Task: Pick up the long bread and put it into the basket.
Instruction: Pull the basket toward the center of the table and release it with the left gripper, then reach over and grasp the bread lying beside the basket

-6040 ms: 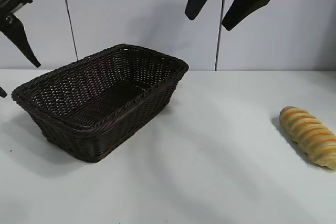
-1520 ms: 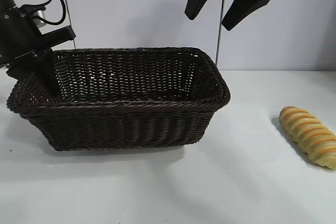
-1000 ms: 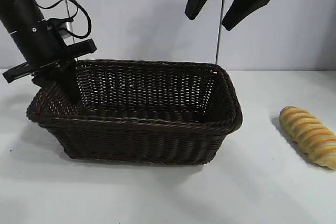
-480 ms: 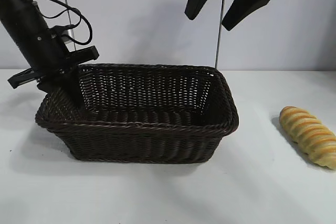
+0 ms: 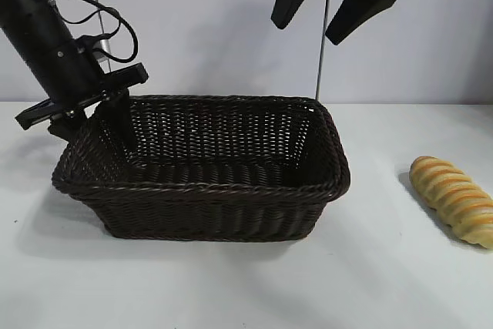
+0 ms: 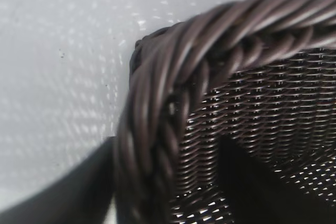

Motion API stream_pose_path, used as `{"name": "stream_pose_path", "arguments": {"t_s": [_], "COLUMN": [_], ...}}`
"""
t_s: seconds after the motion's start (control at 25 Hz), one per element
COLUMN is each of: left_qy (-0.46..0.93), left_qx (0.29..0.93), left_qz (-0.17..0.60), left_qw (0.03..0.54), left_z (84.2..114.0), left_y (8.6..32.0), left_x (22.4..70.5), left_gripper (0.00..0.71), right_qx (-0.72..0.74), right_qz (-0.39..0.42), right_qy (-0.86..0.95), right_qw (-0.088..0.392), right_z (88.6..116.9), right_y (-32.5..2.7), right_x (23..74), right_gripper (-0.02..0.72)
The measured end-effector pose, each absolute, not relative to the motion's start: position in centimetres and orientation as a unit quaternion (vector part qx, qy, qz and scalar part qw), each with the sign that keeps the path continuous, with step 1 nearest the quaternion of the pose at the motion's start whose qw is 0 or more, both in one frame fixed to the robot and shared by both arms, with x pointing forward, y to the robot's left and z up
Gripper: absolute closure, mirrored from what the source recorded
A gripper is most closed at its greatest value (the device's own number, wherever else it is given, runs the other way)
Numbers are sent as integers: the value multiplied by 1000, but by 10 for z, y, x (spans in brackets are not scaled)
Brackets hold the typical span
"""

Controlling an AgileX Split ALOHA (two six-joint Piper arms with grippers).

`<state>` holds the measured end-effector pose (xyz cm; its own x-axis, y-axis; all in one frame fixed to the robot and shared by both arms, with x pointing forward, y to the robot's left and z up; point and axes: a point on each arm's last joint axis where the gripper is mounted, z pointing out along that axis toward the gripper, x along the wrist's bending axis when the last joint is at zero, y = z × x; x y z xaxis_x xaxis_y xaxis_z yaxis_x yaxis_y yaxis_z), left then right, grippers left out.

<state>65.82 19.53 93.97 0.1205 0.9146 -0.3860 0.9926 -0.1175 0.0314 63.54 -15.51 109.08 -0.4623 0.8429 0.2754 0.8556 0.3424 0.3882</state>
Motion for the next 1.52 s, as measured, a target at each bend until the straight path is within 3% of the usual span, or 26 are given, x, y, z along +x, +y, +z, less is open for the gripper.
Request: {"name": "stream_pose_path", "arguments": {"t_s": [0.36, 0.64, 1.32, 1.52], "left_qy": [636, 626, 622, 622], "left_qx": [741, 727, 720, 719], "left_qz": [-107, -106, -117, -117], "left_qw": [185, 261, 287, 288], "left_z": [1003, 1057, 1063, 1063], "left_y": [201, 196, 186, 186], "left_x": [645, 628, 626, 627], "left_gripper": [104, 104, 104, 104], "right_qx": [-518, -518, -526, -527], "right_qz": [-245, -245, -244, -226], "right_qy": [-819, -819, -814, -819], "right_qw": [13, 13, 15, -5], "right_z": [1091, 1091, 1091, 1089], "right_y": [-155, -155, -155, -160], "right_x": [635, 635, 635, 637], "right_gripper": [124, 124, 124, 124]}}
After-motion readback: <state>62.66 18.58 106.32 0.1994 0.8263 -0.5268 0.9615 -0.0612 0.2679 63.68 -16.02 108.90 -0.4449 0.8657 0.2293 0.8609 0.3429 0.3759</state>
